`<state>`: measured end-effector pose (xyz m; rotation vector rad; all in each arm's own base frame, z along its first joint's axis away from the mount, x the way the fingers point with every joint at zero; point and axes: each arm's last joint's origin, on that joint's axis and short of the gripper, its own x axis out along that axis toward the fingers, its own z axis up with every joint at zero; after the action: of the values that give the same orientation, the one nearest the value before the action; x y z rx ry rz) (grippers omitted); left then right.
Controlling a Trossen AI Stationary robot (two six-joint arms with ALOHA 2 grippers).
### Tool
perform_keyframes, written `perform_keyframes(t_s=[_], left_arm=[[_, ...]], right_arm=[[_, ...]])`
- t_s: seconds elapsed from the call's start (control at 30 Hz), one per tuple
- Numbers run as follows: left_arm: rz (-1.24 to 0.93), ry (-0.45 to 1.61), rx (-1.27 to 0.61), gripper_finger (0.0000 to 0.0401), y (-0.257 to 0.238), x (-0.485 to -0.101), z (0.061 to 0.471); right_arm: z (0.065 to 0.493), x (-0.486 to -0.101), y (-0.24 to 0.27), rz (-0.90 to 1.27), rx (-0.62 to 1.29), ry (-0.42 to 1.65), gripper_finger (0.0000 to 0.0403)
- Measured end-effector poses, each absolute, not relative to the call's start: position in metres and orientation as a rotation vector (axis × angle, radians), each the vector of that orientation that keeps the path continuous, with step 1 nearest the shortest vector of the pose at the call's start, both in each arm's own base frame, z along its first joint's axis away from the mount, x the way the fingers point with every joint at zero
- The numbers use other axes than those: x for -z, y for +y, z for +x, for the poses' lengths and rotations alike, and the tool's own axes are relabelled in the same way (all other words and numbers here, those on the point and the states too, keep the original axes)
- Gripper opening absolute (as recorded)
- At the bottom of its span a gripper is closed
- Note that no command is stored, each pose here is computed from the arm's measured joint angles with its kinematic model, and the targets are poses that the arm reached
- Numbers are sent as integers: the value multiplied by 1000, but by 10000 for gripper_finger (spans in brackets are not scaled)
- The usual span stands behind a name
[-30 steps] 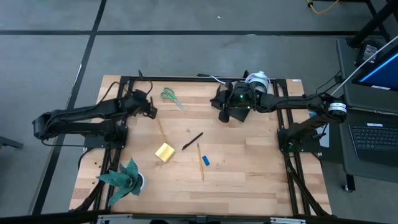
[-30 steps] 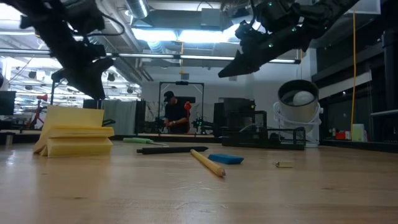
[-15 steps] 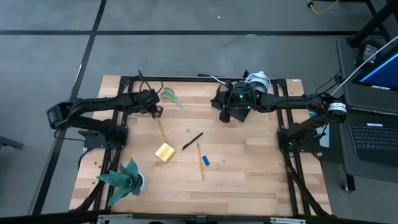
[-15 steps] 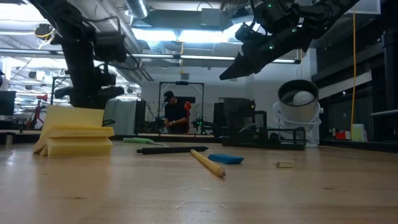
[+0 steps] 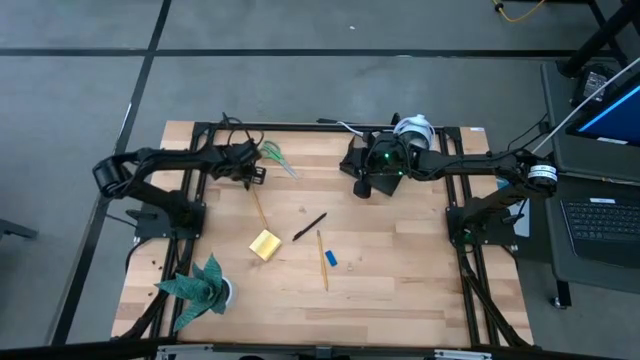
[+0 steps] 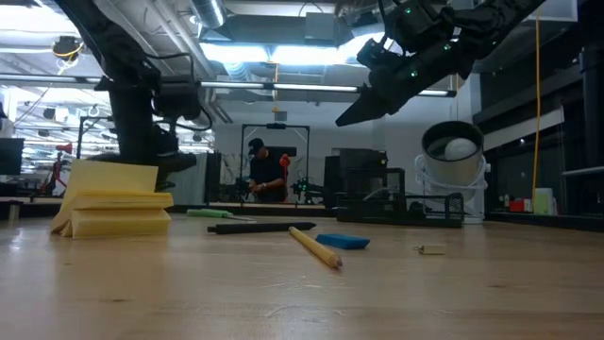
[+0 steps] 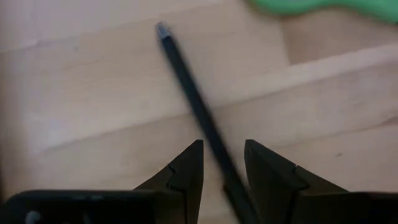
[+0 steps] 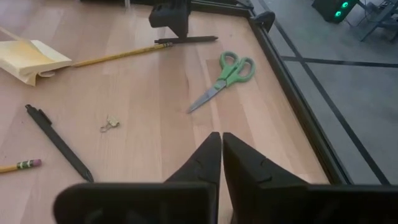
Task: Pick and place office supplies into organizer
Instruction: Put the top black pen into the metal mesh desk organizer
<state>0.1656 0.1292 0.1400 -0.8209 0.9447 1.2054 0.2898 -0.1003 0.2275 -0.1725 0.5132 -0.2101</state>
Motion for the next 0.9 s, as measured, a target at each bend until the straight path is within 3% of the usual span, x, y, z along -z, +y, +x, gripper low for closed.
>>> perform_keyframes(t_s=[0.9], left_arm=[[-826,1012,-1208,111,134,-130,163]], right_arm=[[290,-227,-100,-172,210,515,19]])
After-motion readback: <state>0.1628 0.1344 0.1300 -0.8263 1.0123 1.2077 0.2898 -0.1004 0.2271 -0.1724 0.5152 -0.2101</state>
